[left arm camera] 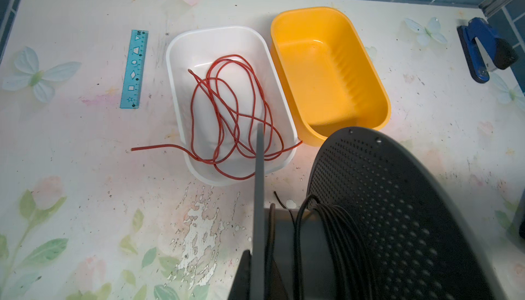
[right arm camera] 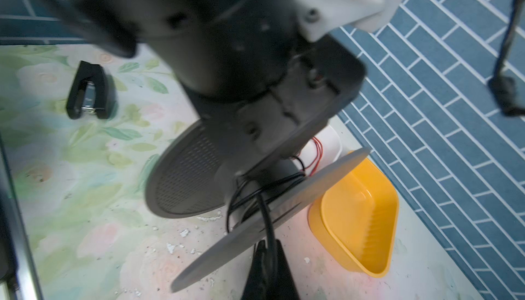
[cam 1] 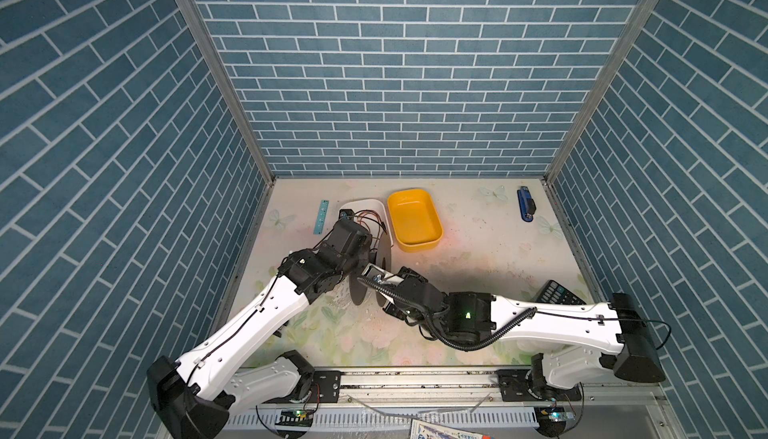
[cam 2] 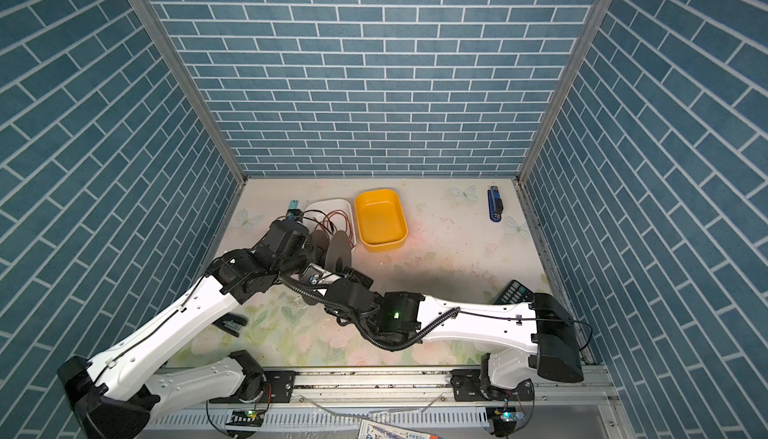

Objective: Wrap the cables
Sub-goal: 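Release the cable and pull the right gripper back while the left turns the spool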

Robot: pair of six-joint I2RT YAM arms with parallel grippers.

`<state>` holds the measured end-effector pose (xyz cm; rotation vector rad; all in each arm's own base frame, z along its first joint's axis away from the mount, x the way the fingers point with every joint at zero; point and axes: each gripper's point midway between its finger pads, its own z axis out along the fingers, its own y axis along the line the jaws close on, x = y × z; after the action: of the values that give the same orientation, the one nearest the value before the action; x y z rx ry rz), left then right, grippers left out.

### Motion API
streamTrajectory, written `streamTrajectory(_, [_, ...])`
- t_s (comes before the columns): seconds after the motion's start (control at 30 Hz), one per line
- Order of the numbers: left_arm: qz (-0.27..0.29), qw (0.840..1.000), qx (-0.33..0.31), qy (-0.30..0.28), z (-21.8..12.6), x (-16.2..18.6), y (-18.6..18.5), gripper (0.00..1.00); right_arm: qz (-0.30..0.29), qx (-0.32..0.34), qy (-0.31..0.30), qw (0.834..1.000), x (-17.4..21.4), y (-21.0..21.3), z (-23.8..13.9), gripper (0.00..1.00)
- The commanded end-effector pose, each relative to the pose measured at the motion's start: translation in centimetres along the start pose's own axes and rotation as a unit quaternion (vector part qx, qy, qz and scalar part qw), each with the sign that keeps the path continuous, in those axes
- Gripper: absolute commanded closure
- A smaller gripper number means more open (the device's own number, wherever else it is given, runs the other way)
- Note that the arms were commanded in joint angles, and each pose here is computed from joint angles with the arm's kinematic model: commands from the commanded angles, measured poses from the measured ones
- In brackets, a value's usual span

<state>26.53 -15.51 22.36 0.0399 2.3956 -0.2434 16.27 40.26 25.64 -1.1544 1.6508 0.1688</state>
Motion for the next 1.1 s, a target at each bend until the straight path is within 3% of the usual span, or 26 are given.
streamTrajectory(0.0, [0.022, 1.0, 0.014, 0.008, -0.3, 0.5, -0.7, 1.0, 0.027, 0.051, 0.01, 0.998, -1.0, -3.7, -0.1, 1.0])
streamTrajectory(0.27, [0.047, 0.996, 0.059, 0.048, -0.4, 2.9, -2.2, 1.0, 0.111, 0.122, 0.037, 0.985, 0.8, -9.9, 0.6, 0.99])
streamTrajectory(0.5, [0.064, 0.988, 0.129, 0.057, -2.3, 3.0, -4.3, 1.0, 0.168, 0.075, 0.054, 0.981, 2.8, -11.8, 2.2, 0.89])
streamTrajectory(0.77, [0.067, 0.977, 0.19, 0.068, -4.5, 2.7, -6.1, 1.0, 0.212, 0.042, 0.067, 0.974, 5.3, -13.3, 2.7, 0.86])
streamTrajectory(1.07, [0.019, 0.96, 0.273, 0.052, -7.3, -0.1, -6.9, 1.0, 0.264, -0.045, 0.064, 0.961, 9.1, -12.5, 2.2, 0.86])
